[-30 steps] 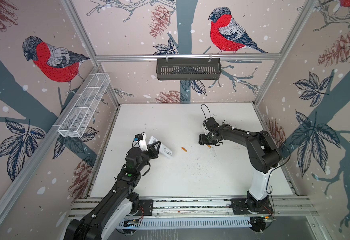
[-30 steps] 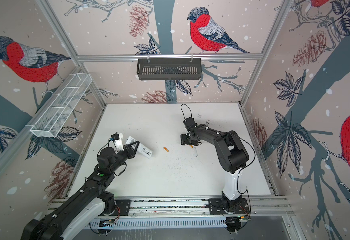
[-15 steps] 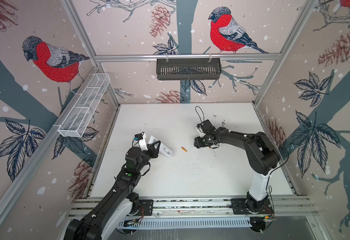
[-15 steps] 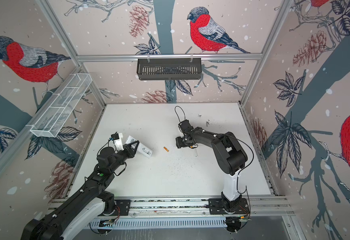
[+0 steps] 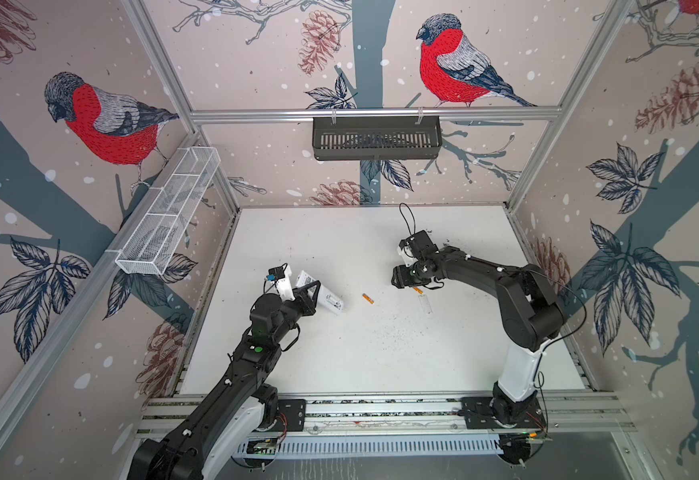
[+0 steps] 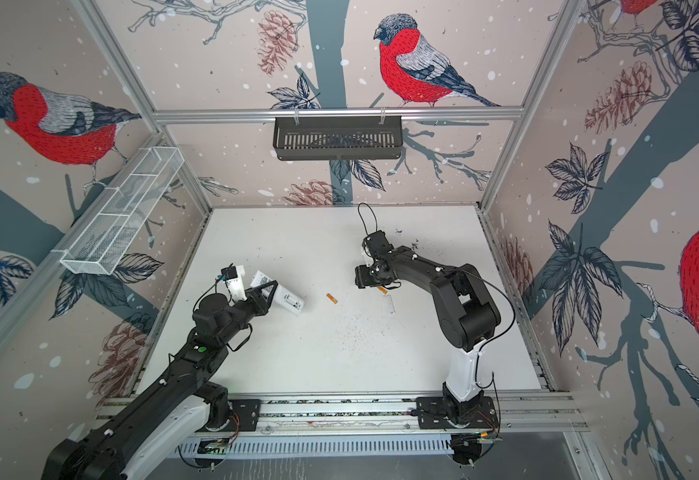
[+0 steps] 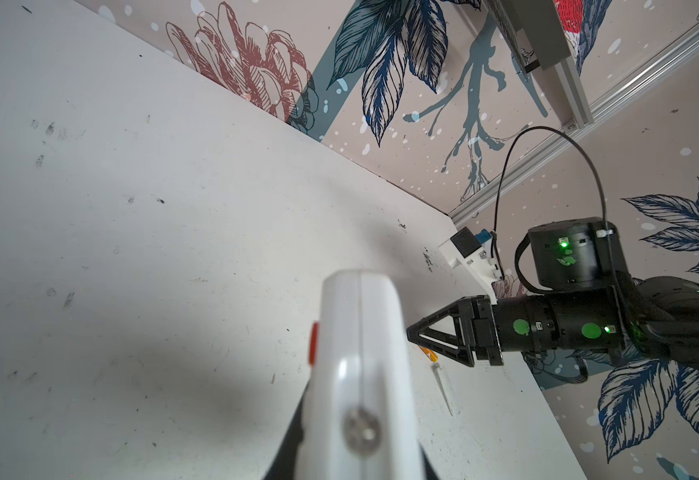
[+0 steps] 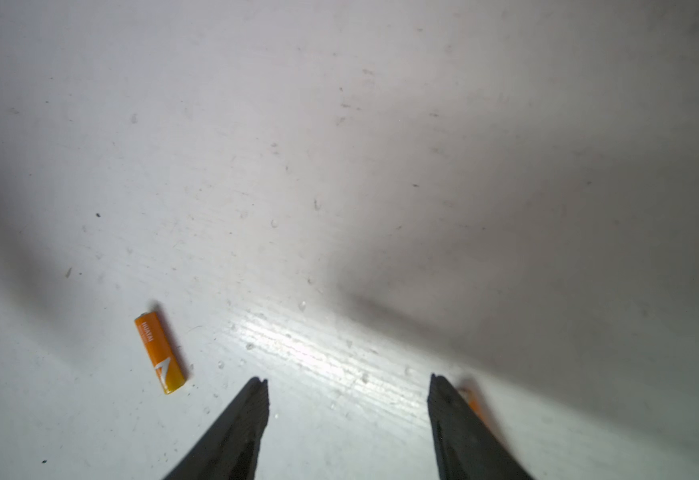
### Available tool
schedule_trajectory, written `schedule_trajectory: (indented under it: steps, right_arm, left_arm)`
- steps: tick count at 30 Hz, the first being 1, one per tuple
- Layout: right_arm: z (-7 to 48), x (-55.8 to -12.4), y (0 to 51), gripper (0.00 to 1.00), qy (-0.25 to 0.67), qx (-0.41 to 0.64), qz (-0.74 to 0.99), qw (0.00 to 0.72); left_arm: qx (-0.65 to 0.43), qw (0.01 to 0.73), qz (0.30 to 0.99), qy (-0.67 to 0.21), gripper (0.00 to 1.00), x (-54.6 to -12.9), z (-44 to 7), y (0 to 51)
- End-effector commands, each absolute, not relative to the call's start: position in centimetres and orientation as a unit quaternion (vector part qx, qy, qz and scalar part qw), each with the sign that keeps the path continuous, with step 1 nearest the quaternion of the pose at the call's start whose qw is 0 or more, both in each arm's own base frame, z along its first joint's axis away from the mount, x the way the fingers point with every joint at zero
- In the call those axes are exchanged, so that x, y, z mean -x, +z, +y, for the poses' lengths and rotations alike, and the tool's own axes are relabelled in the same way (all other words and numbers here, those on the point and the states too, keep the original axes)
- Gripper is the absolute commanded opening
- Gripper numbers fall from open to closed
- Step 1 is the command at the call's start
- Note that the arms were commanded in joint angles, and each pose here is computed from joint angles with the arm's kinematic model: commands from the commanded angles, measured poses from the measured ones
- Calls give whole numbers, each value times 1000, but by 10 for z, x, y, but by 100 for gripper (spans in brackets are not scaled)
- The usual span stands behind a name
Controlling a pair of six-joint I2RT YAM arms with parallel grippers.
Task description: Load the batteries into the remote control
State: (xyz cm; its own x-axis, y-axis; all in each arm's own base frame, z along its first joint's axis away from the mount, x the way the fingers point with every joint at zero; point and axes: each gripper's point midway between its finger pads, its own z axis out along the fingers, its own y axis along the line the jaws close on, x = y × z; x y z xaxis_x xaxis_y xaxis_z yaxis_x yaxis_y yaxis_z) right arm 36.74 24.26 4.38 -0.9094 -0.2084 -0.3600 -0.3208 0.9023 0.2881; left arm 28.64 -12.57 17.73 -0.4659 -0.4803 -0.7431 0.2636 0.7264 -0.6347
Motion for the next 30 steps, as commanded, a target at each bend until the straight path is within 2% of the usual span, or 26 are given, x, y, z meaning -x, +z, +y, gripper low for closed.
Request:
schedule_trajectory:
  steps: [1, 17, 30]
  right_arm:
    - [227, -369, 32, 64, 152, 121, 970, 143]
    - [217, -345, 17, 64, 150, 132, 973, 117]
    - [237, -257, 8, 64, 126, 163, 976, 70]
  left_arm:
    - [63, 528, 763, -367, 0, -289, -126, 190]
    - [64, 524, 766, -367, 0, -291, -126, 186]
    - [60, 521, 764, -375, 0, -293, -130, 186]
